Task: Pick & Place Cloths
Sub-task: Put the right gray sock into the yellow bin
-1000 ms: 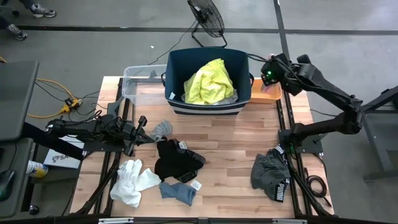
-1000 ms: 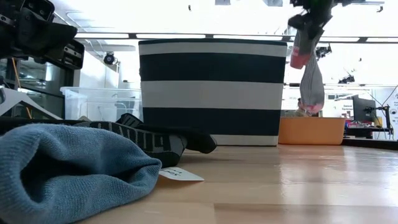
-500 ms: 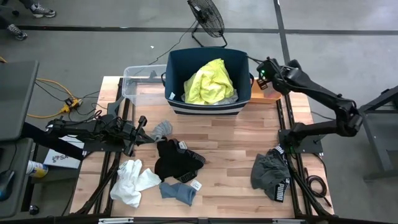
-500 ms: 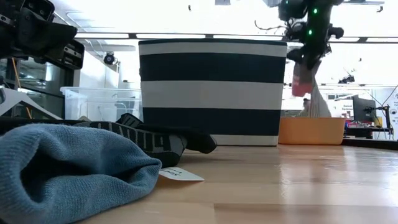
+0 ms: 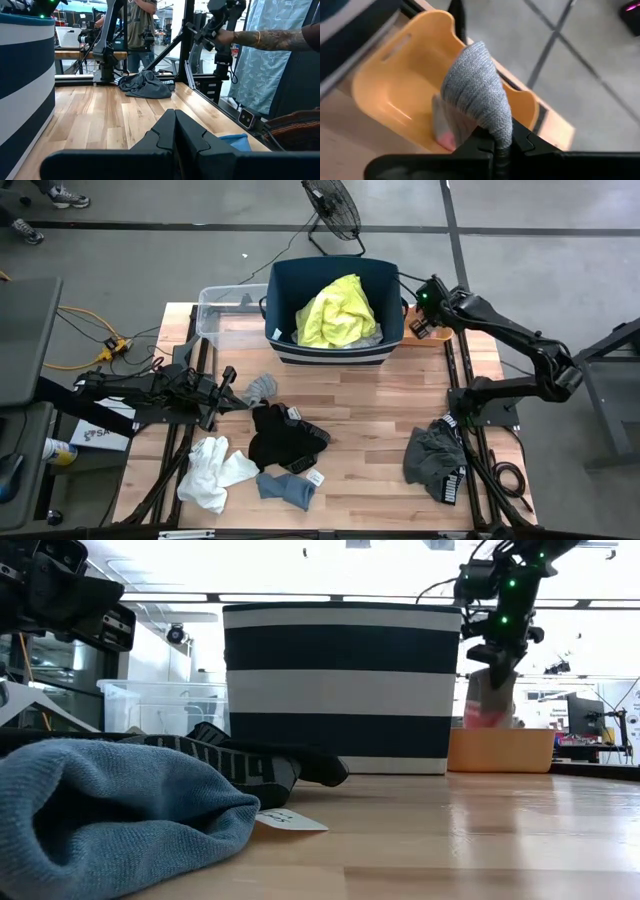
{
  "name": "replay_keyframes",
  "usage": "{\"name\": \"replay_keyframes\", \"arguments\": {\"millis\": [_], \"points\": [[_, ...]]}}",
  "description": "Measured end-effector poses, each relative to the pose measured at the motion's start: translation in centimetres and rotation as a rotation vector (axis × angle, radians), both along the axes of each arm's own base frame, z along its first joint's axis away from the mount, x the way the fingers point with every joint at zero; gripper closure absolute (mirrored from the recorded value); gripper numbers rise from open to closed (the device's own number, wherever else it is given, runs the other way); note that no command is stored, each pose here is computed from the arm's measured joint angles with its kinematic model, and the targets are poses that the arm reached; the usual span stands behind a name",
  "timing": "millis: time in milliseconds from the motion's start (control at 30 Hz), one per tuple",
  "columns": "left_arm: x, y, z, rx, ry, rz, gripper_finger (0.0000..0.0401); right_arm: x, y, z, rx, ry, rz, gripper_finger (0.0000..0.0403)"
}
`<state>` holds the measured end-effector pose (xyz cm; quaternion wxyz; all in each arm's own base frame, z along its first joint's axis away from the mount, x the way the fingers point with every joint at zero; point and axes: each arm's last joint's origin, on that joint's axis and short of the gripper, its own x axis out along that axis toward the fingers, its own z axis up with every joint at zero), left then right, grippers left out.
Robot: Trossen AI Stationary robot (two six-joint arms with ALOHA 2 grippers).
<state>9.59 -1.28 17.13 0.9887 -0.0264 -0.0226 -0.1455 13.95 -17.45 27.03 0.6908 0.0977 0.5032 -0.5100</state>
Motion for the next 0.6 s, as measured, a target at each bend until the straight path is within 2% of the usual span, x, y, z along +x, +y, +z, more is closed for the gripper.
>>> {"name": "replay_keyframes", "arguments": {"millis": [233, 600], "points": [[0.0, 0.0, 0.0, 0.0, 0.0, 0.0, 0.04, -0.3, -0.9, -0.5, 0.066, -0.195, -0.127, 0.0399], [0.0, 0.0, 0.0, 0.0, 0.0, 0.0, 0.04, 1.0, -2.8, -3.8, 0.16, -0.176, -0.279, 0.0399]]}}
